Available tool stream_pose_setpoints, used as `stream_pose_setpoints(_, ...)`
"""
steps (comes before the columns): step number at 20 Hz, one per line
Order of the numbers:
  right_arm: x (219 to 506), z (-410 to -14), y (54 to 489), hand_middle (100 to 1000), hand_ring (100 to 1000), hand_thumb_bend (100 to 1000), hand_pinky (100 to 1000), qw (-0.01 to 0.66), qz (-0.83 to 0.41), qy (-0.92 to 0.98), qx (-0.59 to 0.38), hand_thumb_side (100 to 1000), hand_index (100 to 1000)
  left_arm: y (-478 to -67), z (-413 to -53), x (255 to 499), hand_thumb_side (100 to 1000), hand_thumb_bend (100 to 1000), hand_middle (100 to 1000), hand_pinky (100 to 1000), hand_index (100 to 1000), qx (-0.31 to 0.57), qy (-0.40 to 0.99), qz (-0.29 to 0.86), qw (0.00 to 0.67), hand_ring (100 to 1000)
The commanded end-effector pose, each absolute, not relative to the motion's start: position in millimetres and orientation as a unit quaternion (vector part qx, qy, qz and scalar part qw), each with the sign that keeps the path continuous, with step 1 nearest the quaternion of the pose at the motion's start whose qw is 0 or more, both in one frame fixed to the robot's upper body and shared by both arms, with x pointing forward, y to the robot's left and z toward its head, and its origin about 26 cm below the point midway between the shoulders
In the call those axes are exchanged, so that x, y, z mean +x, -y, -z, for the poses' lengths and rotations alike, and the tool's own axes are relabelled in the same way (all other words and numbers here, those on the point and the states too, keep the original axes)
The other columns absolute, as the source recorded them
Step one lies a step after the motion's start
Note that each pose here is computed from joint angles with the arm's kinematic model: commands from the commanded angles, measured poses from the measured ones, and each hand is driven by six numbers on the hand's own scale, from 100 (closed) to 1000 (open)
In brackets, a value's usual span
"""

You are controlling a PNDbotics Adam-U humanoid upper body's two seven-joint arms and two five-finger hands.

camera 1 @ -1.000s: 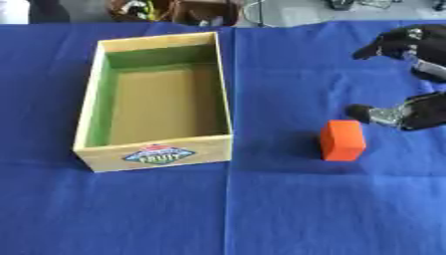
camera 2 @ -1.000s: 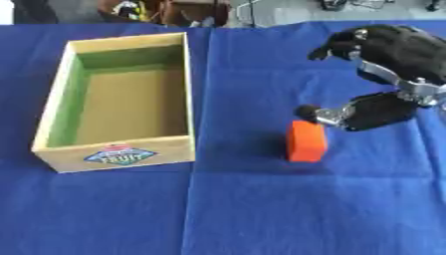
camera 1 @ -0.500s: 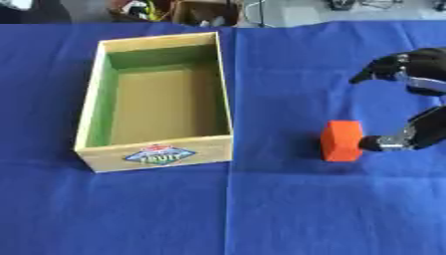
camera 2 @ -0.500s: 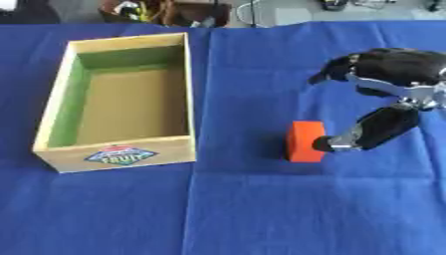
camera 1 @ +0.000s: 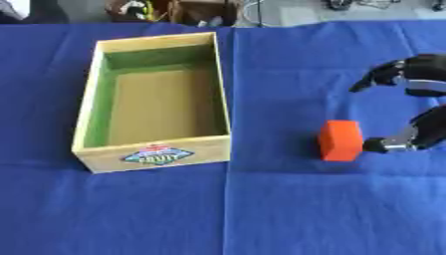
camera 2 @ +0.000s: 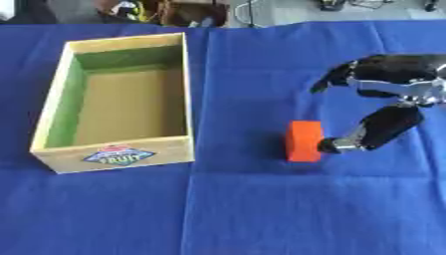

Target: Pick up objects on the table and place them in the box.

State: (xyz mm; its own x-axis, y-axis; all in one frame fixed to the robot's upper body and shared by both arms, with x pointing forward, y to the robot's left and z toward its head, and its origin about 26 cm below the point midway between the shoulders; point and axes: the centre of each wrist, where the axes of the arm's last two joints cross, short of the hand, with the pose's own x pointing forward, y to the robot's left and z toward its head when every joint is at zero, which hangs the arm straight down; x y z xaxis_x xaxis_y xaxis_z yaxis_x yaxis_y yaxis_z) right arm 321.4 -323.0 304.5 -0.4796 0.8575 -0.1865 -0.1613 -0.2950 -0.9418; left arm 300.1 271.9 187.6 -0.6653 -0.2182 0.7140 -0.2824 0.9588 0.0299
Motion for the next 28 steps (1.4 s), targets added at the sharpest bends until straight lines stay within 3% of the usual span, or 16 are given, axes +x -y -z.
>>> stream_pose_setpoints(1,320,-315,328,823,884,486,886,0.357,-0.716,0.459,-0.386,728,958,-271,-196,298,982,100,724,638,790,0.135,0.918,-0.034,0.372,696)
stream_pose_setpoints(6,324,-310,324,814,881,516,884,0.361,-0.727,0.448,-0.375,698,955,-271,-196,298,982,100,724,638,790,0.133,0.918,-0.034,0.372,696)
stream_pose_setpoints(15,336,-294,319,796,870,494,876,0.368,-0.74,0.425,-0.37,718,928,-269,-196,299,983,100,725,638,790,0.127,0.919,-0.034,0.373,697)
stream_pose_setpoints(28,343,-283,314,647,824,440,845,0.353,-0.748,0.404,-0.39,706,810,-267,-196,299,985,100,726,638,790,0.123,0.919,-0.032,0.373,699)
